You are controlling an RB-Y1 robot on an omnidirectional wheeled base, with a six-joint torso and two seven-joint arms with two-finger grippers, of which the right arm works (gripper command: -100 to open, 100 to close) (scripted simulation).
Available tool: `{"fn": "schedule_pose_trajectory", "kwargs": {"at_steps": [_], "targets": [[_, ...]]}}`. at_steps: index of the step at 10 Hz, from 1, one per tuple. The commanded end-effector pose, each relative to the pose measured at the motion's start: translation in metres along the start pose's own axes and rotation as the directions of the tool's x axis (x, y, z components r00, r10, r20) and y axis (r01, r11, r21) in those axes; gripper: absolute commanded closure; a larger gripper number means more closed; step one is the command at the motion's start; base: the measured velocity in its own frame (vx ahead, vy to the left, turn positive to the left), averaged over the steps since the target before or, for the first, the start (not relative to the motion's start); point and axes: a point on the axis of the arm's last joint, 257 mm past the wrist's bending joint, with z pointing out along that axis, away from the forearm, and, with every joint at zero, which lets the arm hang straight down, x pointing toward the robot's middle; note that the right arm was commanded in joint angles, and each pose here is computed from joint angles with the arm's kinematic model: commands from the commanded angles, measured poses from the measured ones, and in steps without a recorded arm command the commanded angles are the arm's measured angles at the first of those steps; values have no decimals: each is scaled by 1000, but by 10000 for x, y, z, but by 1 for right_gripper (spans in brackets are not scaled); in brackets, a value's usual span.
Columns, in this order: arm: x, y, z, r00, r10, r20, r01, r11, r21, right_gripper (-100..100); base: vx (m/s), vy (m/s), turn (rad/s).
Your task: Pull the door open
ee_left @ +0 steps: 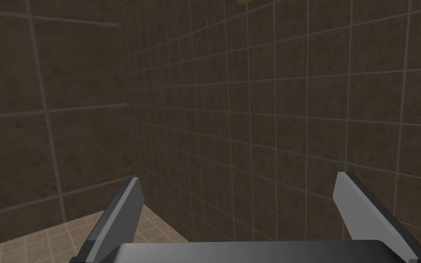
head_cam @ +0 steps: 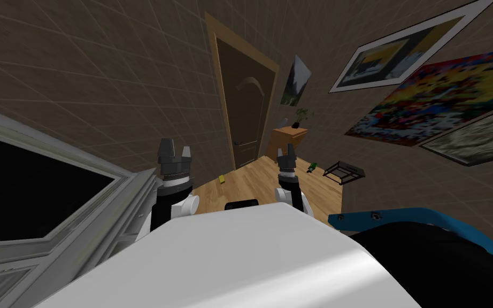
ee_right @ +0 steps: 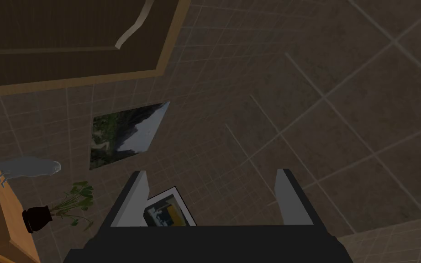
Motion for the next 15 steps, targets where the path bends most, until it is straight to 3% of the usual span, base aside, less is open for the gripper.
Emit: {"fn": "schedule_pose_trajectory", "kwargs": {"at_steps": [1,10,15], "targets": [[16,-136,-16,1000,4,-8,-4,1000,19,-100,41,3,111],[74,-799,-118,999,23,-36,-18,993,116,-100,70,-7,90],[93,-1240,-203,998,33,-51,-23,983,181,-100,60,-10,103]]}}
